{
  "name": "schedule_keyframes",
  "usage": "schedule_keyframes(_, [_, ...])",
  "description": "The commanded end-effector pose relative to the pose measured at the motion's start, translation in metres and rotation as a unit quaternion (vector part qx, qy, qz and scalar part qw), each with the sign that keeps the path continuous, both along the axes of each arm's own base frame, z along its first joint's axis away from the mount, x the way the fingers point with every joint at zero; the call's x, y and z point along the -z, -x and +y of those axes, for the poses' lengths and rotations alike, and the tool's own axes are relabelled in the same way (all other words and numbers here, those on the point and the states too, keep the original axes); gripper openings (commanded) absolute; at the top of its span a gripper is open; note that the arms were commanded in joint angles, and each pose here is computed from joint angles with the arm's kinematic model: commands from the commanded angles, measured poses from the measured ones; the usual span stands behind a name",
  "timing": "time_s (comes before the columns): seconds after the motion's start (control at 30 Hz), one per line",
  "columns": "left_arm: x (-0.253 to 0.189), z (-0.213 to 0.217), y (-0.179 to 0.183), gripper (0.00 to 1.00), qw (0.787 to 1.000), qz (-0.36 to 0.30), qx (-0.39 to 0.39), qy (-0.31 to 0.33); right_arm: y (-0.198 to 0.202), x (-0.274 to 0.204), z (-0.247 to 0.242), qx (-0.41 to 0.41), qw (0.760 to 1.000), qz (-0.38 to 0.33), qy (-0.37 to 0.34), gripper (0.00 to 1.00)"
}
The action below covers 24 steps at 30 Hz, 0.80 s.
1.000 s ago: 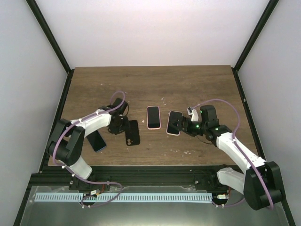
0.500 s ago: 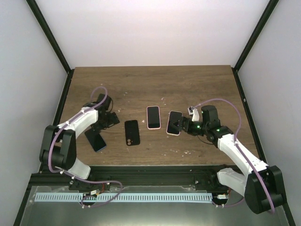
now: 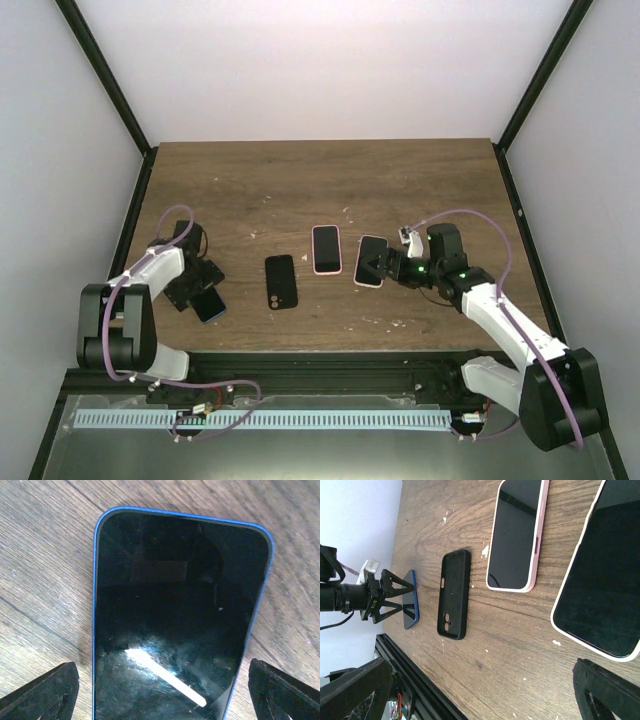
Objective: Put the phone into the phone case
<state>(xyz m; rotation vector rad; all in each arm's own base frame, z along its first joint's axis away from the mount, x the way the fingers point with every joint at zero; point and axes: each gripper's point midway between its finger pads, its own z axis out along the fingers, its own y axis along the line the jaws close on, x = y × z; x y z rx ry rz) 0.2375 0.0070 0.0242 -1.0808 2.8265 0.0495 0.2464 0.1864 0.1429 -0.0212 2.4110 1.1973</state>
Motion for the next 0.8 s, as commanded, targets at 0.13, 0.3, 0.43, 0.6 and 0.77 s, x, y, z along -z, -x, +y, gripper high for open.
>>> schedule_keyframes(0.13, [0.010, -0.001, -0.006, 0.93, 1.000, -0.010, 0.011, 0.018, -0.003, -0.011, 0.006, -0.011, 1.000, -0.017, -0.008, 1.00])
schedule_keyframes(0.3, [0.020, 0.000, -0.001, 0.91, 1.000, -0.002, 0.008, 0.017, -0.002, -0.010, 0.006, -0.012, 1.000, -0.016, -0.010, 1.00])
schedule_keyframes(0.43, [0.020, -0.003, -0.001, 0.88, 1.000, -0.009, 0.008, 0.025, -0.003, -0.010, 0.007, -0.013, 1.000, -0.016, -0.011, 1.00])
schedule_keyframes(0.6, [0.018, -0.011, -0.009, 0.87, 0.998, -0.040, 0.015, 0.050, -0.002, -0.010, 0.007, -0.015, 1.000, -0.015, -0.011, 1.00])
schedule_keyframes(0.77, [0.018, -0.015, -0.010, 0.86, 0.997, -0.050, 0.014, 0.061, -0.001, -0.014, 0.008, -0.018, 1.000, -0.012, -0.017, 1.00])
